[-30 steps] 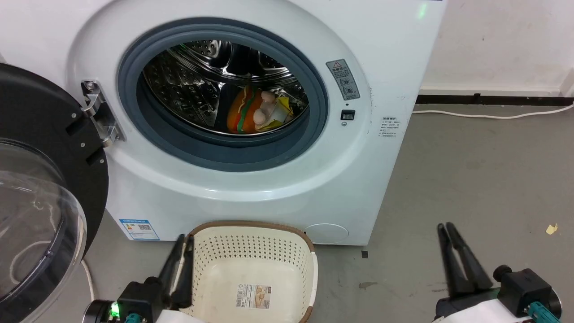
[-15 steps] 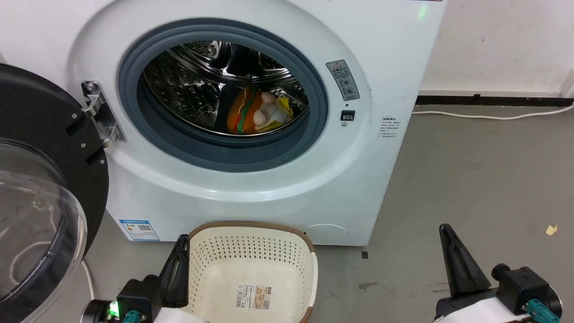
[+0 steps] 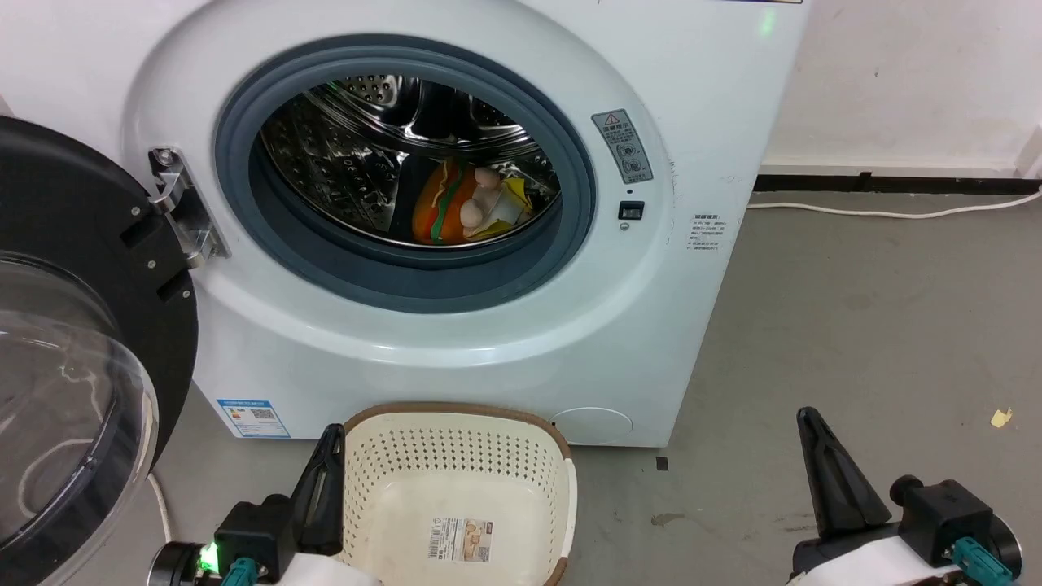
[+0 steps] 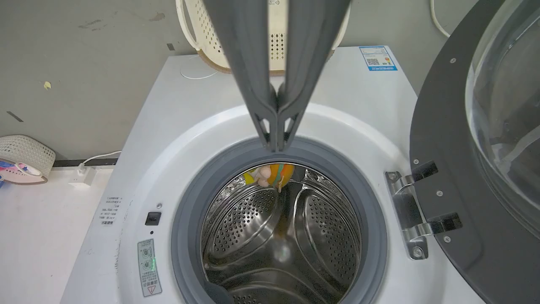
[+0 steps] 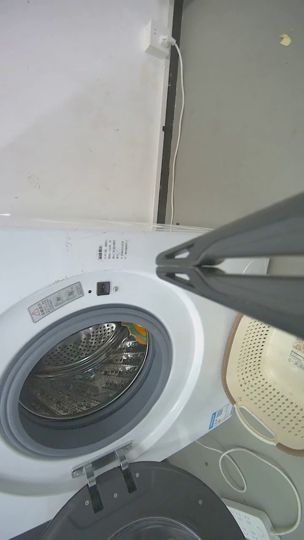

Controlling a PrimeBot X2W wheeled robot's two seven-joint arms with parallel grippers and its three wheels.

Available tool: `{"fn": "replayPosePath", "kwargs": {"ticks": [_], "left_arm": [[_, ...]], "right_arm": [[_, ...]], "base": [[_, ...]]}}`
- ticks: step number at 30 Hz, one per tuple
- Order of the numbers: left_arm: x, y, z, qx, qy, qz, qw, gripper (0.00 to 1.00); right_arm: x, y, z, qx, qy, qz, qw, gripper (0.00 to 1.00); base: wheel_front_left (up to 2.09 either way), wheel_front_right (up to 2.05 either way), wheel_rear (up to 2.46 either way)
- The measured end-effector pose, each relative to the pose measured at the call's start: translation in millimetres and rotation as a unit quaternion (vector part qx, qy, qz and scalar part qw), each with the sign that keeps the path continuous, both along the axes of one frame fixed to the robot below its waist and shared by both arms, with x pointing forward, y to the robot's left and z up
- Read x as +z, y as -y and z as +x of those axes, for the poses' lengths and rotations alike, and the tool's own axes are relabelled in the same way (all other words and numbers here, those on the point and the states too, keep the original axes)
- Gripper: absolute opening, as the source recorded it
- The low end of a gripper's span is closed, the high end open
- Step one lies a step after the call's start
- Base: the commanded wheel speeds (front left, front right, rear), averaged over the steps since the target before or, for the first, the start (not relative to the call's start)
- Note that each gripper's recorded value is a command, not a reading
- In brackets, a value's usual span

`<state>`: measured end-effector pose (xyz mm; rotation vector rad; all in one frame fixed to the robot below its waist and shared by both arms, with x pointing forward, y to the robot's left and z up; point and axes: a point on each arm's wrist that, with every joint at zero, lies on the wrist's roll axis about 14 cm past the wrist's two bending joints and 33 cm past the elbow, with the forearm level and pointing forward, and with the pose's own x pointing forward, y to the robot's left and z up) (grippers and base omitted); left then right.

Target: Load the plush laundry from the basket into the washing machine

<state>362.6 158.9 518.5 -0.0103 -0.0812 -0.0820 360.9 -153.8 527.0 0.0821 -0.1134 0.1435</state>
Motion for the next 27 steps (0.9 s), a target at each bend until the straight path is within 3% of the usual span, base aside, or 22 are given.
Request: {"fn": "replayPosePath", "kwargs": {"ticks": [27], "left_arm": [[0.0,-4.5,1.8,0.01,-0.015,0.009,1.0,0.0]], "right_arm": [[-2.4,0.6,2.2,0.0,-0.019,-0.021,1.0,0.0]], "base": [[0.0,0.0,0.0]]}}
